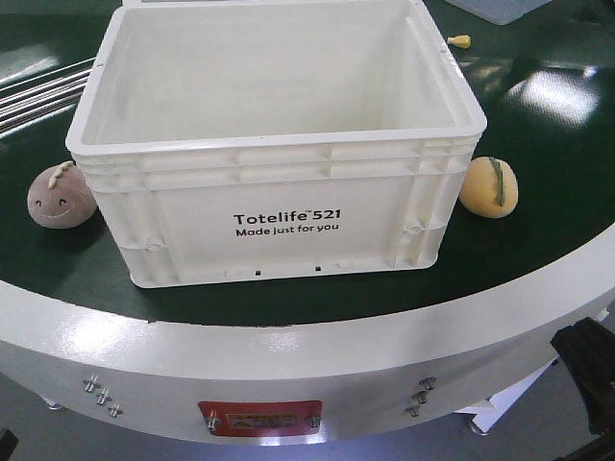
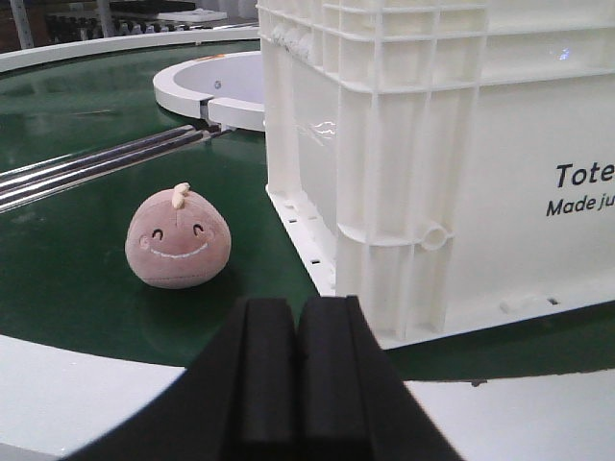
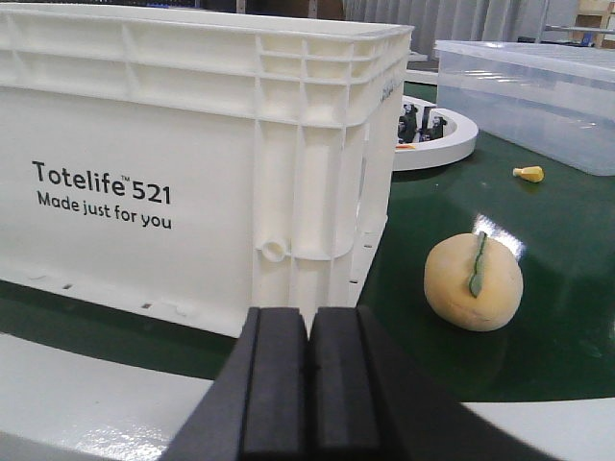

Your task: Place moving items into box and shelve

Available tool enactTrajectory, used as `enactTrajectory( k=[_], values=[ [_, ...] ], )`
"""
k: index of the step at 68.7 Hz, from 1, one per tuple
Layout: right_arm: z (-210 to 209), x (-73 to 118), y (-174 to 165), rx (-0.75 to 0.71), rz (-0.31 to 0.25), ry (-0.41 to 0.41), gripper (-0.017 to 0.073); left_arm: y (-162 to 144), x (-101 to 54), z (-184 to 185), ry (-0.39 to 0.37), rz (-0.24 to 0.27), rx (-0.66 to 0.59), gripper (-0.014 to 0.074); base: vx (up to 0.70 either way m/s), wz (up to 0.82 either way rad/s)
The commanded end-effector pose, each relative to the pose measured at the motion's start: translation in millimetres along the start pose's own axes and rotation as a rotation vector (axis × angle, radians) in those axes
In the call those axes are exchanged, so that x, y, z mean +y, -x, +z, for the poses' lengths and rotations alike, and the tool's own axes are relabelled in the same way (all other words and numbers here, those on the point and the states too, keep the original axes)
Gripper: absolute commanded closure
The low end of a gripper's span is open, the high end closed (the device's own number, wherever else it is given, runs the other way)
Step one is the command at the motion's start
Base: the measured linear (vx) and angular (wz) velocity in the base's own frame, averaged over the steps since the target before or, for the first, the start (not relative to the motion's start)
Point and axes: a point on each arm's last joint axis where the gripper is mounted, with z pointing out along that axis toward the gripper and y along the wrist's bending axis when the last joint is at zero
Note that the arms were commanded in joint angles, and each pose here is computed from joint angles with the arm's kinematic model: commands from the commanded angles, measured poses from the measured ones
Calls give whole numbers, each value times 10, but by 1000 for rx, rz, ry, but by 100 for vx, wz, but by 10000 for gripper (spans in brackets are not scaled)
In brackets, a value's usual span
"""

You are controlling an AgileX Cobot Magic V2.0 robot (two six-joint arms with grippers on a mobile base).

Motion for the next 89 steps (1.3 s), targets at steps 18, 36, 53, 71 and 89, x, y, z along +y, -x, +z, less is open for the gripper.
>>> enactTrajectory(
  k=[18,36,53,71,89],
  values=[
    [-9,-8,69,-88,-8,-11,574,38,-8,-5,-13,-4,-84,619,0,0],
    [-9,-8,69,-88,-8,-11,574,38,-8,-5,-13,-4,-84,619,0,0],
    [-9,-8,69,-88,-8,-11,574,38,-8,-5,-13,-4,-84,619,0,0],
    [-9,-8,69,-88,-8,-11,574,38,-8,-5,-13,-4,-84,619,0,0],
    [-9,-8,69,-88,-8,-11,574,38,-8,-5,-13,-4,-84,619,0,0]
  ],
)
